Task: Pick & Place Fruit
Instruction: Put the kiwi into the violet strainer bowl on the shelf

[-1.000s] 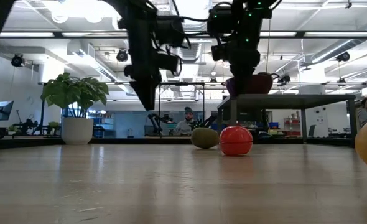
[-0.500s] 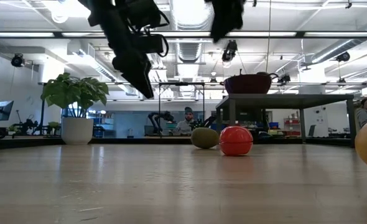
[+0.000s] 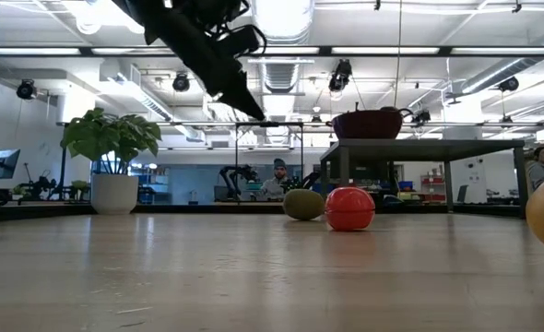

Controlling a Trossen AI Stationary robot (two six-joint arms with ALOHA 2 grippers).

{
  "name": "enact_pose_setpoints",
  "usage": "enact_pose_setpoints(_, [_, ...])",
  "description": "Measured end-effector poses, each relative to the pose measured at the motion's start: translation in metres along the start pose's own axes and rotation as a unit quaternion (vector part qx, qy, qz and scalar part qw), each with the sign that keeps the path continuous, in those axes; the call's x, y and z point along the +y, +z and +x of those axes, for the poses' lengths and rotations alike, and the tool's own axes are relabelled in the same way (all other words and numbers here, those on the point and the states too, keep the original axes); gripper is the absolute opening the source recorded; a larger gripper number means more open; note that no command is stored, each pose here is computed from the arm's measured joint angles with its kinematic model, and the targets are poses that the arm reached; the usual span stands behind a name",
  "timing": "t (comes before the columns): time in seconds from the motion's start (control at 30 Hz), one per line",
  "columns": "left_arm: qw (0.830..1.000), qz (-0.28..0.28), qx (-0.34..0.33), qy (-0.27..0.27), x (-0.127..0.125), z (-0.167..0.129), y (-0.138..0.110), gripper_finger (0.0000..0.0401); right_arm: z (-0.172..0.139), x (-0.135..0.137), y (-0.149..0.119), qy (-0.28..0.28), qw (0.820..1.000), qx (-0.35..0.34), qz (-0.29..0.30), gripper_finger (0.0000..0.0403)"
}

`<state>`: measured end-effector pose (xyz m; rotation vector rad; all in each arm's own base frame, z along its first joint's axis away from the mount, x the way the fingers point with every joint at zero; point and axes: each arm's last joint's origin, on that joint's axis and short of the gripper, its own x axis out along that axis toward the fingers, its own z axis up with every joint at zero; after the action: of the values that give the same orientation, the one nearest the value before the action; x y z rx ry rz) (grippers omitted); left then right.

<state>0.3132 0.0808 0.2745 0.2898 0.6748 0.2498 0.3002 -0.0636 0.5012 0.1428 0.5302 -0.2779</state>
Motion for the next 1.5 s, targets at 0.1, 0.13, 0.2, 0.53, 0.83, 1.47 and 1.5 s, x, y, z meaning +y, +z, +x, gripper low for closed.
enact_pose_setpoints(0.1, [1.000, -0.003, -0.012, 0.004, 0.002, 0.001, 0.002, 0.0209, -0.036, -0.001, -0.001, -0.017, 0.999, -0.001, -0.030, 0.0297])
enact_pose_setpoints(0.13, [1.000, -0.005, -0.017, -0.001, 0.002, 0.001, 0.004, 0.0214, -0.047, -0.002, -0.002, -0.029, 0.999, -0.004, -0.032, 0.0301])
enact_pose_setpoints(0.2, [0.999, -0.016, -0.029, -0.015, 0.004, 0.001, 0.005, 0.0230, -0.069, -0.006, -0.006, -0.058, 0.998, -0.012, -0.031, 0.0308])
enact_pose_setpoints(0.53, [0.998, -0.028, -0.057, -0.018, 0.006, 0.003, 0.005, 0.0348, -0.164, -0.015, -0.027, -0.073, 0.993, -0.086, -0.019, 0.0344])
enact_pose_setpoints(0.83, [0.998, -0.018, -0.054, -0.023, -0.003, 0.030, -0.016, 0.0356, -0.221, -0.020, -0.045, -0.058, 0.987, -0.151, 0.014, 0.0363])
enact_pose_setpoints(1.47, [0.996, -0.052, 0.008, -0.068, 0.005, 0.085, -0.035, 0.0358, -0.237, -0.023, -0.060, -0.070, 0.989, -0.130, -0.016, 0.0364])
enact_pose_setpoints(1.5, [0.996, -0.053, 0.009, -0.069, 0.005, 0.088, -0.035, 0.0358, -0.237, -0.023, -0.060, -0.071, 0.989, -0.128, -0.016, 0.0364])
